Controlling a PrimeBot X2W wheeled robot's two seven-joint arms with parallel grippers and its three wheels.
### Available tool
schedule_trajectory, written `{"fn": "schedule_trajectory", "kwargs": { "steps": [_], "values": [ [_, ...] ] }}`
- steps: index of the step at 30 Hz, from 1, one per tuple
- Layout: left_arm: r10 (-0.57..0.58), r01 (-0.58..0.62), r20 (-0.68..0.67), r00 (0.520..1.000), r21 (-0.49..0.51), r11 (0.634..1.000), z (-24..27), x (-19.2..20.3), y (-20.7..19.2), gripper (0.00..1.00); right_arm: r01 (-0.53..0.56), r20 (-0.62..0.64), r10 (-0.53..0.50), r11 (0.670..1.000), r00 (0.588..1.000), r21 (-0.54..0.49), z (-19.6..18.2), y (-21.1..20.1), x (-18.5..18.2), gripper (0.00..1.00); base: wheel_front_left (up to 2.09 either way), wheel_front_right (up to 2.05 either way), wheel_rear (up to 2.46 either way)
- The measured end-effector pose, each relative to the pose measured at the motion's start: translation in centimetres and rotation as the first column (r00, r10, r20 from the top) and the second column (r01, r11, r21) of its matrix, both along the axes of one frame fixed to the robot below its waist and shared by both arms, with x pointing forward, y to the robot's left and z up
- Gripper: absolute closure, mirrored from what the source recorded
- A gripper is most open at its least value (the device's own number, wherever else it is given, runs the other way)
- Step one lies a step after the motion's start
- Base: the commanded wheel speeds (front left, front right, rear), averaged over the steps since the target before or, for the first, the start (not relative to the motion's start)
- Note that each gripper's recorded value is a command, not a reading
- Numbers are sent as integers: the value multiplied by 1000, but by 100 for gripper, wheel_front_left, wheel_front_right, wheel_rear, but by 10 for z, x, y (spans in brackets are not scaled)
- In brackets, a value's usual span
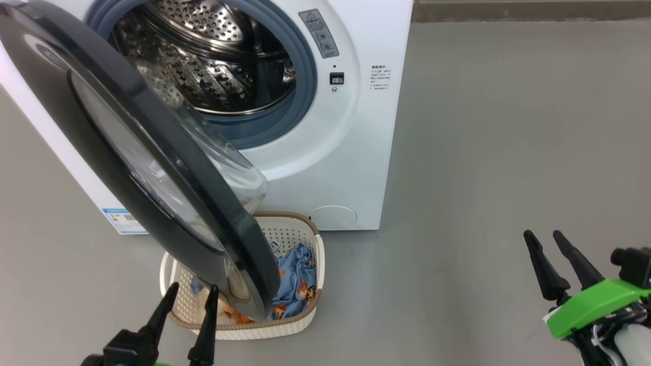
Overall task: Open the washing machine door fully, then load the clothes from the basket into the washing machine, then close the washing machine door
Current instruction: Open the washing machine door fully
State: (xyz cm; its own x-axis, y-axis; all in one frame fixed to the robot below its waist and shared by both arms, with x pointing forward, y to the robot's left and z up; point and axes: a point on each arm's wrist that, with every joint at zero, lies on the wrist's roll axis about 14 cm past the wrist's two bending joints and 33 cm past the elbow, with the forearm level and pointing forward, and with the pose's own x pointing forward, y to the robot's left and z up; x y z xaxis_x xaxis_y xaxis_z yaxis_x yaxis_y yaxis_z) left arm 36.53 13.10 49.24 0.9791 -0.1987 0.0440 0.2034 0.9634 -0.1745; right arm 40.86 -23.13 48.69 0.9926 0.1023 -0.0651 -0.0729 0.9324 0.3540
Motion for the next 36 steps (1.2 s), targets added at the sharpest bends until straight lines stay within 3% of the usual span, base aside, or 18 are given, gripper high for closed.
{"fn": "schedule_trajectory", "kwargs": {
  "steps": [11, 20, 28, 29, 31, 32, 36],
  "values": [
    [19, -19, 6, 1000, 1, 1000, 2, -3, 6, 0, 21, 3, -21, 995, 1000, -97, -14, 5, -18, 0, 0, 0, 0],
    [28, -28, 3, 1000, -1, 1000, 1, -3, 9, 0, 20, -68, -27, 995, 997, -102, -40, 9, -32, 0, 0, 0, 0],
    [36, -36, 1, 999, -2, 999, 1, -2, 11, 0, 39, -68, -46, 993, 997, -108, -41, 4, -32, 0, 0, 0, 0],
    [38, -38, 2, 999, -3, 999, 1, -2, 11, 41, 41, -66, -48, 993, 997, -107, -40, 4, -32, 0, 0, 0, 0],
    [40, -40, 5, 999, -4, 999, 2, -2, 12, 86, 44, -64, -51, 993, 997, -106, -39, 3, -32, 0, 0, 0, 0],
    [43, -43, 8, 999, -5, 999, 3, -2, 12, 100, 46, -62, -53, 993, 997, -106, -39, 3, -32, 0, 0, 0, 0],
    [61, -60, 37, 997, -15, 998, 13, -2, 17, 100, 51, -63, -58, 993, 996, -104, -39, 1, -35, 0, 0, 0, 0]
  ]
}}
